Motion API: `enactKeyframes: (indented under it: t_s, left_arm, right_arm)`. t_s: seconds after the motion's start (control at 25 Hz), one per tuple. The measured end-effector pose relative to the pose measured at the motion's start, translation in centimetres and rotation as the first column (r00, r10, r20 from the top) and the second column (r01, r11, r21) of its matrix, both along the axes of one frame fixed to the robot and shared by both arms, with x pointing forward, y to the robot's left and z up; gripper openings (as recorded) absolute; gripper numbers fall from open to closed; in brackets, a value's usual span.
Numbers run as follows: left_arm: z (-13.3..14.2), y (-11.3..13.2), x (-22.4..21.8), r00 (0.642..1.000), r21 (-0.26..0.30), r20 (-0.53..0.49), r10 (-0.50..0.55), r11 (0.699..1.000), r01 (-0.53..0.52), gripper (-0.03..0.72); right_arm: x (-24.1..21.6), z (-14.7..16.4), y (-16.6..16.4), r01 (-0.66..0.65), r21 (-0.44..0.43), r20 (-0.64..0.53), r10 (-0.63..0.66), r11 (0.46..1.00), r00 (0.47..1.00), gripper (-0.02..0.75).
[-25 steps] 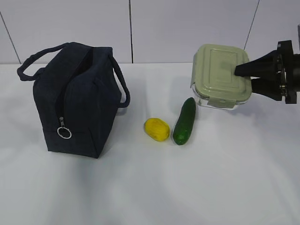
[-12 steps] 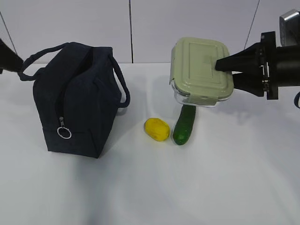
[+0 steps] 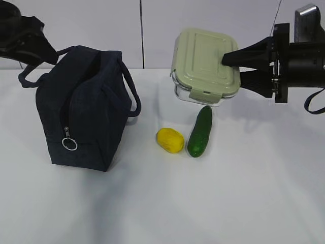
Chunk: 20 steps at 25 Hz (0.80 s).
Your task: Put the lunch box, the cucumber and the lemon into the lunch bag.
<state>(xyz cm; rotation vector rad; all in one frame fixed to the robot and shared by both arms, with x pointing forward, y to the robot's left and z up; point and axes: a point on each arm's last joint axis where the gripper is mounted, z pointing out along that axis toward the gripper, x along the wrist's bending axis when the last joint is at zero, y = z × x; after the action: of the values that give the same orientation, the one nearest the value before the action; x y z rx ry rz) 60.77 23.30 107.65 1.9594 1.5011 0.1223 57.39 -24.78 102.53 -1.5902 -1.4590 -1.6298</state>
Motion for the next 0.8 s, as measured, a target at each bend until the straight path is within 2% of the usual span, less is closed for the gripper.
enactKeyframes:
  t_s: [0.16, 0.24, 0.36, 0.4, 0.48, 0.52, 0.68, 0.8]
  left_arm:
    - [-2.2, -0.4, 2.5, 0.998, -0.011, -0.059, -0.011, 1.000, 0.010, 0.365]
    - [-3.1, -0.5, 3.2, 0.996, -0.011, -0.086, -0.018, 1.000, 0.017, 0.338]
    - [-4.5, -0.6, 3.6, 0.990, -0.015, -0.135, -0.027, 1.000, 0.025, 0.198]
    - [-4.6, -0.7, 3.6, 0.989, -0.026, -0.146, -0.032, 0.999, 0.028, 0.122]
    - [-4.4, -1.0, 3.5, 0.986, -0.060, -0.155, -0.068, 0.996, 0.059, 0.023]
    - [-4.2, -1.3, 3.4, 0.984, -0.085, -0.157, -0.084, 0.994, 0.071, 0.007]
    - [-3.1, -2.5, 3.2, 0.978, -0.210, -0.155, -0.137, 0.972, 0.103, -0.007]
    - [-2.5, -4.0, 3.0, 0.977, -0.234, -0.134, -0.168, 0.963, 0.134, -0.008]
  right_arm:
    - [0.1, 0.3, 0.5, 0.008, 0.034, 0.001, -0.008, 0.999, 1.000, 0.379]
    - [0.2, 0.4, 0.6, 0.013, 0.044, 0.001, -0.013, 0.999, 1.000, 0.378]
    - [0.2, 0.4, 0.8, 0.015, 0.056, 0.000, -0.015, 0.998, 1.000, 0.377]
    - [0.2, 0.5, 0.8, 0.017, 0.059, 0.001, -0.017, 0.998, 1.000, 0.377]
    - [0.3, 0.6, 0.9, 0.024, 0.072, 0.001, -0.024, 0.997, 1.000, 0.377]
    - [0.3, 0.6, 0.9, 0.029, 0.079, 0.001, -0.030, 0.996, 1.000, 0.376]
    - [0.4, 0.8, 0.8, 0.039, 0.093, 0.002, -0.040, 0.995, 0.999, 0.376]
    - [0.6, 1.1, 0.8, 0.039, 0.095, 0.011, -0.040, 0.995, 0.999, 0.376]
